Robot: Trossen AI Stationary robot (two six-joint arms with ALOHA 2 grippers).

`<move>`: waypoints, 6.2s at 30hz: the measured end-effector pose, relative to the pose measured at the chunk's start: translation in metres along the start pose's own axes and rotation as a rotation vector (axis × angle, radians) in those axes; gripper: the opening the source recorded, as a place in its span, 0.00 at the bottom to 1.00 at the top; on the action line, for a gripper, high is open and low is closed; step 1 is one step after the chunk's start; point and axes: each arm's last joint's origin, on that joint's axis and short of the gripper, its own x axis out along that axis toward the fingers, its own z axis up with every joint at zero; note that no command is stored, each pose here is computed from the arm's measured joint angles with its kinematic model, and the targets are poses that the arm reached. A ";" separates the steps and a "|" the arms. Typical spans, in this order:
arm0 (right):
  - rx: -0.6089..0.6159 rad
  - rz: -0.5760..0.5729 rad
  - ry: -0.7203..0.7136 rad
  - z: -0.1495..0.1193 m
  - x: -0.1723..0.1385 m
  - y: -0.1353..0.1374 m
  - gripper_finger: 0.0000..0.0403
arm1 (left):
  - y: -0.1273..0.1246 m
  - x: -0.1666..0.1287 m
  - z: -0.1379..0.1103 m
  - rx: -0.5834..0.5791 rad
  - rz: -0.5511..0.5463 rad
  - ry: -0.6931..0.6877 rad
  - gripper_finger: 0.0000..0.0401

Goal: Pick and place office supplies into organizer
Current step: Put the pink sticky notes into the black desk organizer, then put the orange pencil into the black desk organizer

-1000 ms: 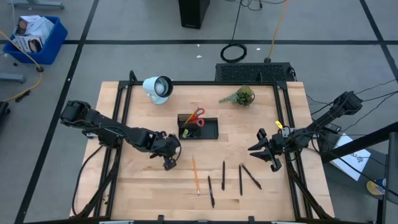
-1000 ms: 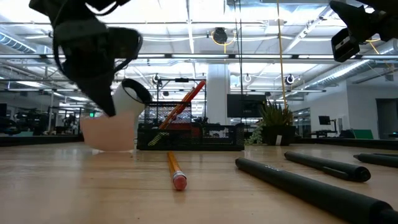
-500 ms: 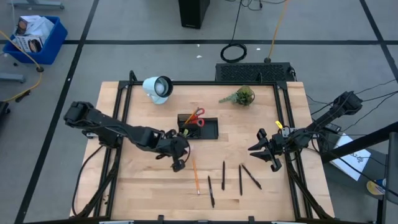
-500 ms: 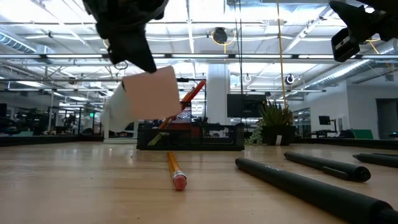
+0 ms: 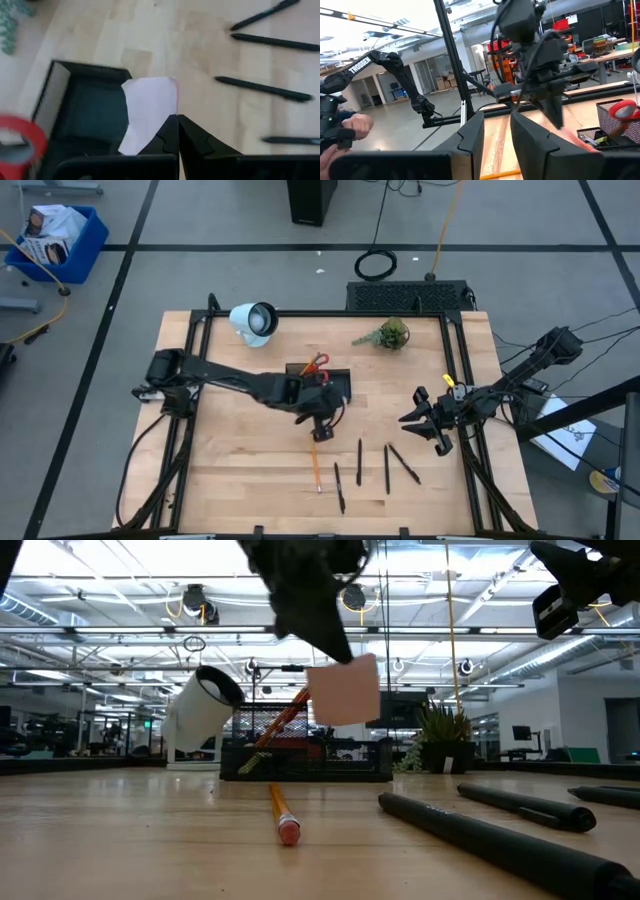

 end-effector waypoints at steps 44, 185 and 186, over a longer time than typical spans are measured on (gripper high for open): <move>-0.003 -0.001 0.006 -0.001 0.000 0.000 0.22 | 0.055 0.073 0.002 0.094 0.211 0.126 0.15; 0.000 0.000 0.000 0.000 0.000 0.000 0.22 | -0.148 0.084 -0.073 -1.877 0.213 0.506 0.05; 0.000 0.000 0.000 0.000 0.000 0.000 0.22 | -0.148 0.083 -0.073 -1.868 0.208 0.505 0.05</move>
